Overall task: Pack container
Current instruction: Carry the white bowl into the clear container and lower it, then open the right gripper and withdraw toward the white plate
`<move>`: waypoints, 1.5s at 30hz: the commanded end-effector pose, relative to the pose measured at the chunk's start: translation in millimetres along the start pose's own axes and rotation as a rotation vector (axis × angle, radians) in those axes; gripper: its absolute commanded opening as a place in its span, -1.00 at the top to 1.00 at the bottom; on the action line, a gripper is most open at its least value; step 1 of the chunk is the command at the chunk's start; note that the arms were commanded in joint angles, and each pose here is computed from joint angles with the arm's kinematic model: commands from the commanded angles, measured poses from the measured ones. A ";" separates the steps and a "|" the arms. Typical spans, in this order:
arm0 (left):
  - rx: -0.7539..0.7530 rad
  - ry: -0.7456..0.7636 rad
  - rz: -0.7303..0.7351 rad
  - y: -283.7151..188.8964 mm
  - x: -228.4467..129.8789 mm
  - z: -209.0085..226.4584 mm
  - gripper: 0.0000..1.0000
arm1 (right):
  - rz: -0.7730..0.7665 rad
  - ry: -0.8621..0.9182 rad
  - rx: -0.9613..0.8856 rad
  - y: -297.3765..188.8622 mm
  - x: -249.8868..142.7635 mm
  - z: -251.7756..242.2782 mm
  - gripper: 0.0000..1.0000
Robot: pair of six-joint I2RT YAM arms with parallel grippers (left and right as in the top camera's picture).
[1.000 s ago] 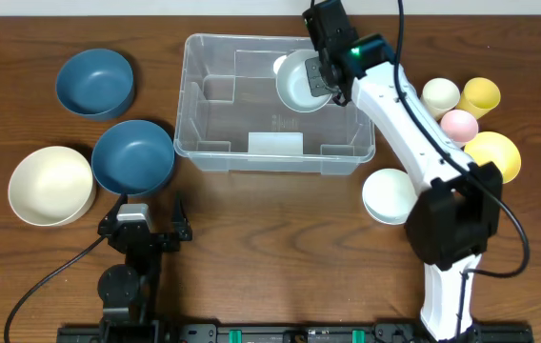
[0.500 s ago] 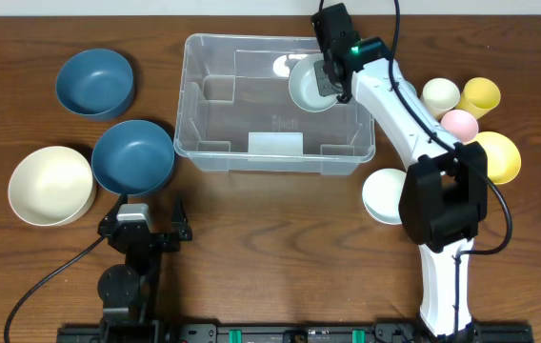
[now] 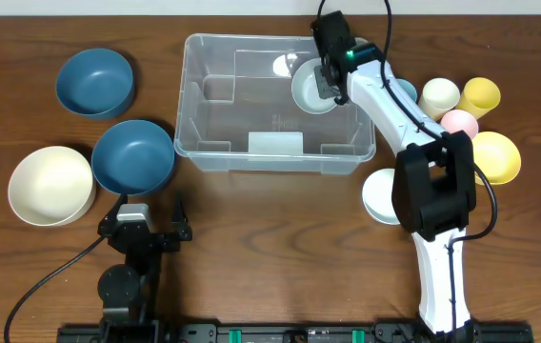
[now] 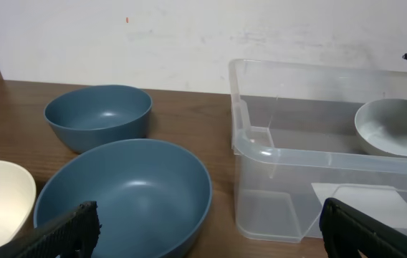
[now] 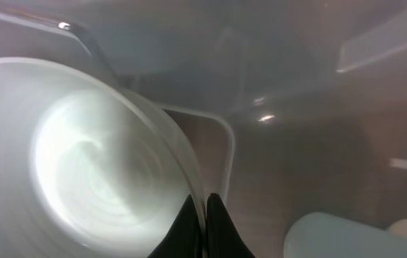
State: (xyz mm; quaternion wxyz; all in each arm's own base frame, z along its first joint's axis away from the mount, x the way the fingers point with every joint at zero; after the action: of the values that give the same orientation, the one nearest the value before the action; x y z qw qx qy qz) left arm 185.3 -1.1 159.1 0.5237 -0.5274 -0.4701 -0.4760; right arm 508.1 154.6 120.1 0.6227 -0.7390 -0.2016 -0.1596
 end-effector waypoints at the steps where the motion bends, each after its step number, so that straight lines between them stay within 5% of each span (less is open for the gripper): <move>1: -0.001 0.013 0.047 0.8 -12.6 0.2 -0.96 | -0.014 -0.004 -0.047 9.0 4.8 -12.3 0.76; 4: -0.001 0.013 0.047 0.8 -12.6 0.2 -0.96 | -0.020 -0.004 -0.067 9.1 5.9 -15.1 0.04; 7: -0.001 0.013 0.047 0.8 -12.6 0.1 -0.96 | -0.025 -0.026 -0.070 6.6 7.3 -16.1 -0.16; 17: -0.001 0.013 0.047 0.8 -12.6 0.2 -0.96 | -0.113 -0.029 -0.030 -42.7 25.9 -11.4 -0.21; 28: -0.001 0.013 0.047 0.8 -12.6 0.2 -0.96 | -0.204 0.028 0.228 -180.9 28.3 -1.9 -0.32; 35: -0.001 0.013 0.047 0.8 -12.6 0.2 -0.96 | -0.028 0.219 0.162 -223.8 -13.4 -56.8 -0.37; 45: -0.001 0.013 0.047 0.8 -12.6 0.2 -0.96 | 0.316 0.445 -0.052 -215.9 -73.7 -152.0 -0.39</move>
State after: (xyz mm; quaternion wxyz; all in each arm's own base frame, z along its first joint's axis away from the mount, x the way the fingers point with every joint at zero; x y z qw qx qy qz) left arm 185.3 -1.1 159.1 0.5237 -0.5274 -0.4701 -0.4760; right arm 346.2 45.3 296.5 0.6587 -0.7249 0.0183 -0.2007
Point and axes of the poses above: each gripper's point midway between its finger pads, its own y axis out along the fingers, its own z axis along the line the jaws close on, x = y × z, the point moved 6 cm from there along -y, back along the fingers, and after that the axes turned 5 degrees about y, right-handed, at the moved point
